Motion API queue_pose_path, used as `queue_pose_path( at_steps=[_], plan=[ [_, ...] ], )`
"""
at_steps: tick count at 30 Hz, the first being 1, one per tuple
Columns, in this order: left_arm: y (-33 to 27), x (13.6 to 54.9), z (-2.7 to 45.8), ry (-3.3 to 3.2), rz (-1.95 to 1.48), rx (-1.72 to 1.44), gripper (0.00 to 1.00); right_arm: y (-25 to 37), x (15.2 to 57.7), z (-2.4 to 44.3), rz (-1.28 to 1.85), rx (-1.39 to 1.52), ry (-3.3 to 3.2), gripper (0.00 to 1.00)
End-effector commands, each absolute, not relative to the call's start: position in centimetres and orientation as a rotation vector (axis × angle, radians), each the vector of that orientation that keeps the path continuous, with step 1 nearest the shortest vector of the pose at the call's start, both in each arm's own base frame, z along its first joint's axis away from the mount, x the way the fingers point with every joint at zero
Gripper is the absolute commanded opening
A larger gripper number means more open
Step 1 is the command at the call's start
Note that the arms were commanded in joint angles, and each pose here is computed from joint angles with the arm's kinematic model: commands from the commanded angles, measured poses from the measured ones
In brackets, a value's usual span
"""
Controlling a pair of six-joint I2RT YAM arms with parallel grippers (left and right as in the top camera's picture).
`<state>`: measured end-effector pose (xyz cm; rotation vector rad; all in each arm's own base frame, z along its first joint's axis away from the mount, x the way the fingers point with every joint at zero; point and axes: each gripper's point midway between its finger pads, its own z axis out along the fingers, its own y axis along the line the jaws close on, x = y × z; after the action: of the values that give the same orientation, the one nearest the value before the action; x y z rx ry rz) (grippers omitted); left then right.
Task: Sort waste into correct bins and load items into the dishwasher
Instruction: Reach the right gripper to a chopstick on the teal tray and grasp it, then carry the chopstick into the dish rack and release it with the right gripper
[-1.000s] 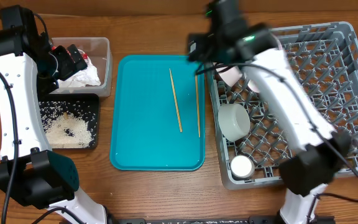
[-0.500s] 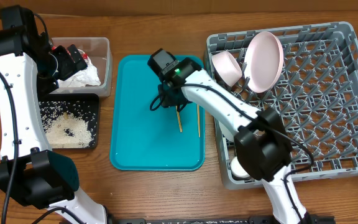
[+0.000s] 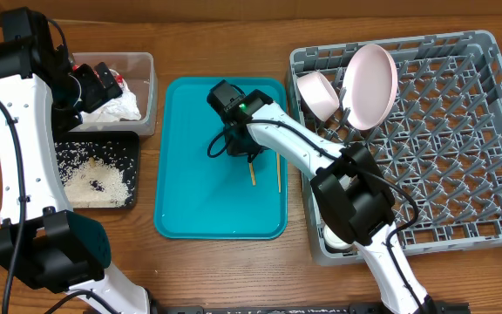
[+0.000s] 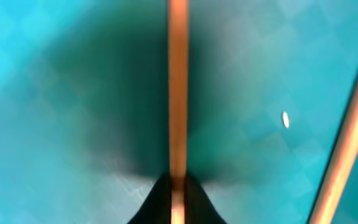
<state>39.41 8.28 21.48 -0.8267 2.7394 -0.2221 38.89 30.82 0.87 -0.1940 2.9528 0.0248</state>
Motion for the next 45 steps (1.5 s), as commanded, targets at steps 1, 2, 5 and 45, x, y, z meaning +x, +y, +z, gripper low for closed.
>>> queue_pose_path(
  at_steps=[1, 2, 5, 45],
  plan=[
    [8.4, 39.4, 22.7, 2.711, -0.208, -0.796, 1.0, 30.6, 38.5, -0.8, -0.012, -0.152, 2.978, 0.04],
    [8.4, 39.4, 22.7, 2.711, -0.208, -0.796, 1.0, 30.6, 38.5, -0.8, -0.011, -0.151, 2.978, 0.04],
    [8.4, 39.4, 22.7, 2.711, -0.208, -0.796, 1.0, 30.6, 38.5, -0.4, -0.013, -0.154, 2.981, 0.04],
    [8.4, 39.4, 22.7, 2.711, -0.208, -0.796, 1.0, 6.4, 32.2, 18.9, -0.288, 0.194, 3.103, 0.04]
  ],
)
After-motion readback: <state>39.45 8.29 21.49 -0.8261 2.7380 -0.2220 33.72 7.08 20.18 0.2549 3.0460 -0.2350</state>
